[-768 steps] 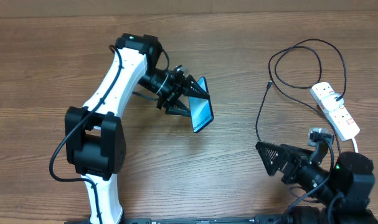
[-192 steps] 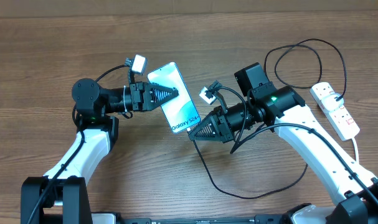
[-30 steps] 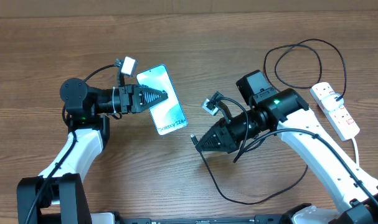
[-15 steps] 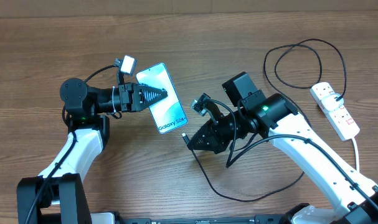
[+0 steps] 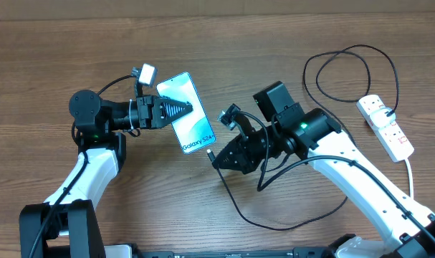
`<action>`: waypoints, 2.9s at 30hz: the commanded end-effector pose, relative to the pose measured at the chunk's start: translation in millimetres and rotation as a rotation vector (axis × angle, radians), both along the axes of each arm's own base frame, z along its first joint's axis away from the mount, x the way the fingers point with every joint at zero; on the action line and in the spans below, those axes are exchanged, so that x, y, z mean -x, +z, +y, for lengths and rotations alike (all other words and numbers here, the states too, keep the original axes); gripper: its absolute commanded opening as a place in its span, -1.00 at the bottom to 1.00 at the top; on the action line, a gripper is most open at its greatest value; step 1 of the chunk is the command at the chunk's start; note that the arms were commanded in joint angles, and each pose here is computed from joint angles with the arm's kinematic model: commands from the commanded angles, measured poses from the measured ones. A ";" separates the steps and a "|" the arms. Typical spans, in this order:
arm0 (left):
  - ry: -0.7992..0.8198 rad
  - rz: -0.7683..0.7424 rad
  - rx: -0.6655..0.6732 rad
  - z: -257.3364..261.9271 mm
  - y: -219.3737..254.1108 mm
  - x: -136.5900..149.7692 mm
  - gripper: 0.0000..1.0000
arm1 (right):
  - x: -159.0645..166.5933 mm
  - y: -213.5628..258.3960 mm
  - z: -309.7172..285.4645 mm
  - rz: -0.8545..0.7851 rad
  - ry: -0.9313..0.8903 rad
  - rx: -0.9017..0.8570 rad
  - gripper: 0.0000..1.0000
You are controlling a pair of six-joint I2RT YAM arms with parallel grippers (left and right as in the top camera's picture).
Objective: Plug charger to phone and switch on socket
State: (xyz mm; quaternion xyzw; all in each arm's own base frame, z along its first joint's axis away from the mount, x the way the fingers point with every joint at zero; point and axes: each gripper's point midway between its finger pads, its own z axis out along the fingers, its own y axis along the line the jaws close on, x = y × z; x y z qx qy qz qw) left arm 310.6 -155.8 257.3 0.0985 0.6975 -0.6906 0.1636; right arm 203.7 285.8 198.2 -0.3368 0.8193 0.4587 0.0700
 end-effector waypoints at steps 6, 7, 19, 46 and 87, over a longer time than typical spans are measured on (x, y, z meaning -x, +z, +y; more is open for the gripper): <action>0.013 -0.039 0.000 -0.2 6.1 -0.6 -0.91 | 2.8 6.5 11.1 -0.046 0.008 0.029 -0.92; 0.013 -0.039 0.000 -0.2 6.1 -0.6 -0.91 | -0.2 4.0 9.9 -0.048 -0.014 0.053 -0.92; 0.014 -0.050 -0.001 -0.2 6.1 -0.7 -0.92 | -10.6 19.3 5.5 -0.119 -0.079 0.086 -0.92; 0.018 -0.062 -0.001 -0.2 6.2 -1.4 -0.91 | -9.2 40.3 10.7 -0.220 -0.141 0.127 -0.92; -0.007 -0.092 -0.005 -5.7 5.9 2.8 -0.91 | -8.2 33.2 6.6 -0.230 -0.151 0.178 -0.92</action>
